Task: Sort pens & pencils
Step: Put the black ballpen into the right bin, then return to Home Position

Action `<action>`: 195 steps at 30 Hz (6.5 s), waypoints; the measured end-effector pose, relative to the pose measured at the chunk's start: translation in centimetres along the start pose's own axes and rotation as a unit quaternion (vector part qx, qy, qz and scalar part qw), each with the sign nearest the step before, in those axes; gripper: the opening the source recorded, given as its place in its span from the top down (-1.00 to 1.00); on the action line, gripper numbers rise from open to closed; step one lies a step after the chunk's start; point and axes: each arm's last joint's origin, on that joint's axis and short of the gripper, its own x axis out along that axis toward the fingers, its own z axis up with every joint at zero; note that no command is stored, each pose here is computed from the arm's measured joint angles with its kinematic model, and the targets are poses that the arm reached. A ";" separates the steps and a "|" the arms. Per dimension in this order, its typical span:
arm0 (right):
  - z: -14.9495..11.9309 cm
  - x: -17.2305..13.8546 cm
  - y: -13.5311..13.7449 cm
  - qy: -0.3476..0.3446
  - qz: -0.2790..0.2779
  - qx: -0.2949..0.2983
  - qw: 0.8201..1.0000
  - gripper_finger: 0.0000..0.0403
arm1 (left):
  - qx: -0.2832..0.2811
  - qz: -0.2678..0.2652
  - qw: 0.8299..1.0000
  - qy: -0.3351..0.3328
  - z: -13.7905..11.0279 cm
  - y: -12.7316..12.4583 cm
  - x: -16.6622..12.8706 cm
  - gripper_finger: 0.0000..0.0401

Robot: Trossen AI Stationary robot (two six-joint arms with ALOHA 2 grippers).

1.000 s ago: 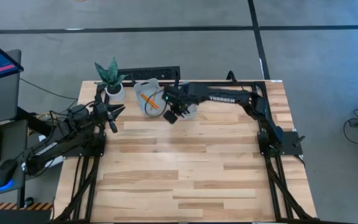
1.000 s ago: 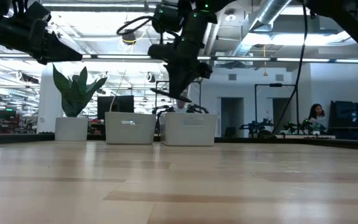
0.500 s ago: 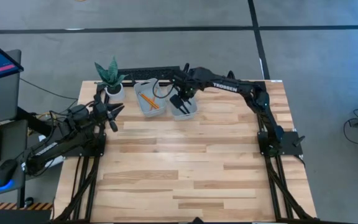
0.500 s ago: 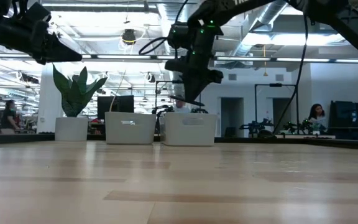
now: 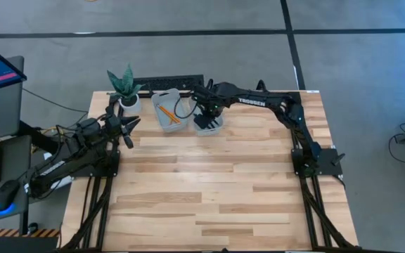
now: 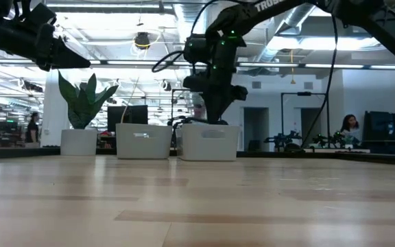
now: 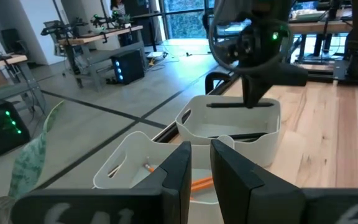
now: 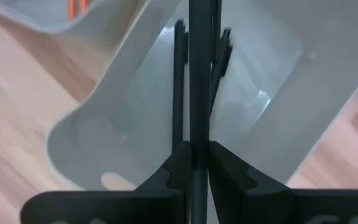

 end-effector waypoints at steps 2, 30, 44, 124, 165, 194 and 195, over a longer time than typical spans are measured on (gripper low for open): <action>-0.4 0.9 -0.1 0.006 -0.002 0.000 1.000 0.69 | 0.000 0.000 1.000 0.000 0.0 0.0 0.0 0.74; -2.4 4.3 -0.5 0.046 -0.016 0.022 0.999 0.69 | 0.000 0.000 1.000 0.000 0.0 0.0 0.0 0.74; -2.3 4.3 -0.5 0.040 -0.014 0.031 0.999 0.57 | 0.000 0.000 1.000 0.000 0.0 0.0 0.0 0.74; -28.7 -10.0 -12.9 -0.613 0.145 -0.048 0.775 0.30 | -0.023 0.000 1.000 -0.003 0.1 0.0 0.0 0.74; -32.8 -5.1 -13.3 -0.696 0.157 -0.020 0.700 0.30 | -0.033 0.001 0.996 -0.078 -4.5 -0.7 2.4 0.74; -32.8 -5.0 -13.3 -0.694 0.157 -0.020 0.702 0.32 | -0.052 -0.004 0.996 -0.075 -4.7 -0.7 2.4 0.74; -32.8 -5.0 -13.3 -0.694 0.157 -0.020 0.702 0.31 | -0.052 -0.004 0.996 -0.075 -4.7 -0.7 2.4 0.74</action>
